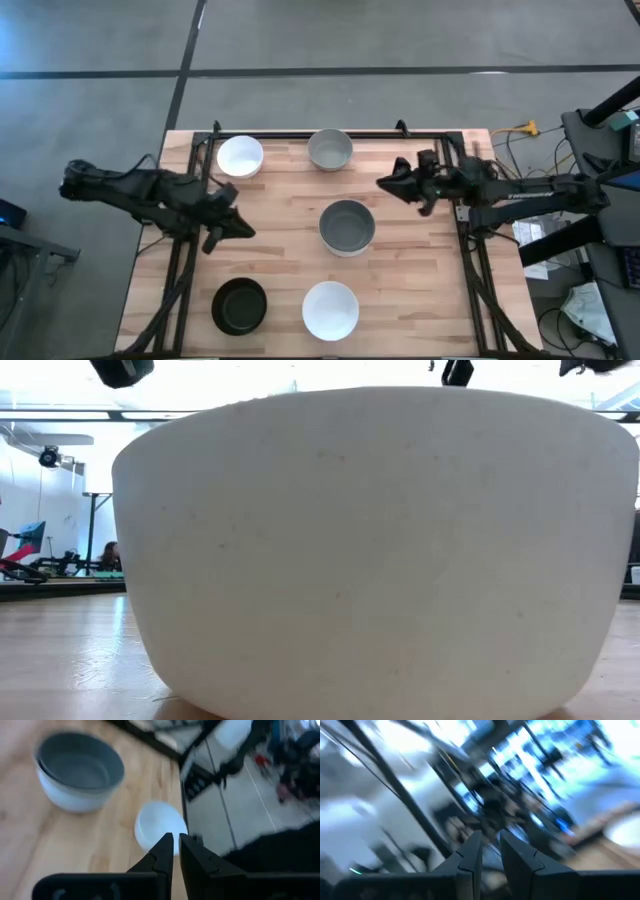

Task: Nest bowls inside each other
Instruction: Stack the black bowl on the dark gray bowl

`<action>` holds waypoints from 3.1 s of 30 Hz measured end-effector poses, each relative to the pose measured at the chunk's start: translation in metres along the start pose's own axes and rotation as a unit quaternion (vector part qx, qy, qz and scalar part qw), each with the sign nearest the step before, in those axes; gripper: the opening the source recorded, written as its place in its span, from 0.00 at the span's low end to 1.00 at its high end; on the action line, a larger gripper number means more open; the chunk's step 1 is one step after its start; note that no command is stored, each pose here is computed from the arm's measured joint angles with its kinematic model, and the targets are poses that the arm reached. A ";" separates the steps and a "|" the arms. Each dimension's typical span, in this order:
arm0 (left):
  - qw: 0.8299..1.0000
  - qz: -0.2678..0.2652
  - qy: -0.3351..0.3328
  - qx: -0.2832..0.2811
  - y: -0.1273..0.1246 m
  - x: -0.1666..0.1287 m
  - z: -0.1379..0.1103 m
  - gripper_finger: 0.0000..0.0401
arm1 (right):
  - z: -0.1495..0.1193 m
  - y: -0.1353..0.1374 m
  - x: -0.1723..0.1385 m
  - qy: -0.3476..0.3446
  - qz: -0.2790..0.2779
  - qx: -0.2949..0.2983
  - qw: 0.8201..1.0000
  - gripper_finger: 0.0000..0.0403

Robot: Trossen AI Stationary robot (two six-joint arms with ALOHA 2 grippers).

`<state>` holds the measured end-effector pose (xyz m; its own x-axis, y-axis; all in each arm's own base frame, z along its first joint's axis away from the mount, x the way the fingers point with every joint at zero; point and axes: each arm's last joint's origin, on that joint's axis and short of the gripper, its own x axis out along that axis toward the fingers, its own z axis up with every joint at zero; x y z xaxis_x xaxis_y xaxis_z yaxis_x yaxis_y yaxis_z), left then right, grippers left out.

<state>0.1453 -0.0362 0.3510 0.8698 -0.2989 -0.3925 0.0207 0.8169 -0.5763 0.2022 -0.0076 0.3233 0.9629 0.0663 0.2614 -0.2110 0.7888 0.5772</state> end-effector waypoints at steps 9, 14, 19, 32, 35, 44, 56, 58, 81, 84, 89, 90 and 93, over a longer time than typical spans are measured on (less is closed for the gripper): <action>0.997 0.058 0.024 0.038 -0.015 0.003 -0.027 0.04 | -0.024 -0.011 -0.017 -0.039 0.061 0.063 0.995 0.16; 0.966 0.134 0.208 0.067 -0.005 0.028 -0.057 0.04 | -0.029 -0.013 -0.017 -0.029 0.059 0.063 0.996 0.16; 0.916 0.226 0.315 0.100 0.005 0.045 -0.071 0.04 | -0.028 -0.012 -0.016 -0.031 0.060 0.066 0.996 0.16; 0.887 0.235 0.376 0.131 0.007 0.084 -0.082 0.10 | -0.022 -0.008 -0.014 -0.038 0.066 0.064 0.995 0.16; 0.887 0.236 0.376 0.129 0.007 0.085 -0.082 0.20 | -0.022 -0.008 -0.014 -0.038 0.066 0.064 0.995 0.16; 0.905 0.121 0.389 0.125 -0.002 0.097 -0.083 0.52 | -0.024 -0.006 -0.014 -0.031 0.072 0.085 0.993 0.16; 0.870 0.126 0.455 0.143 0.012 0.143 -0.111 0.56 | -0.033 0.005 -0.013 -0.006 0.098 0.092 0.991 0.16; 0.861 0.128 0.468 0.149 0.015 0.152 -0.117 0.56 | -0.034 0.006 -0.013 -0.002 0.102 0.096 0.990 0.16; 0.871 0.142 0.449 0.143 -0.006 0.149 -0.083 0.00 | -0.045 0.021 -0.014 0.033 0.139 0.117 0.983 0.16; 0.889 0.153 0.403 0.155 -0.015 0.139 -0.059 0.00 | -0.046 0.020 -0.014 0.038 0.135 0.115 0.983 0.16; 0.920 0.143 0.290 0.221 -0.031 0.127 -0.010 0.00 | -0.049 0.021 -0.015 0.059 0.152 0.109 0.981 0.16; 0.926 0.146 0.261 0.229 -0.034 0.125 0.002 0.00 | -0.049 0.021 -0.015 0.066 0.161 0.102 0.979 0.16; 0.948 0.168 0.158 0.218 -0.038 0.121 0.037 0.00 | -0.050 0.023 -0.016 0.085 0.186 0.090 0.975 0.15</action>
<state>0.2683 -0.0848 0.3518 0.6738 -0.0618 -0.7363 0.0293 0.9979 -0.0569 0.1903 0.0399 0.2938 0.8245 0.4403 0.3555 -0.5627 0.5711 0.5977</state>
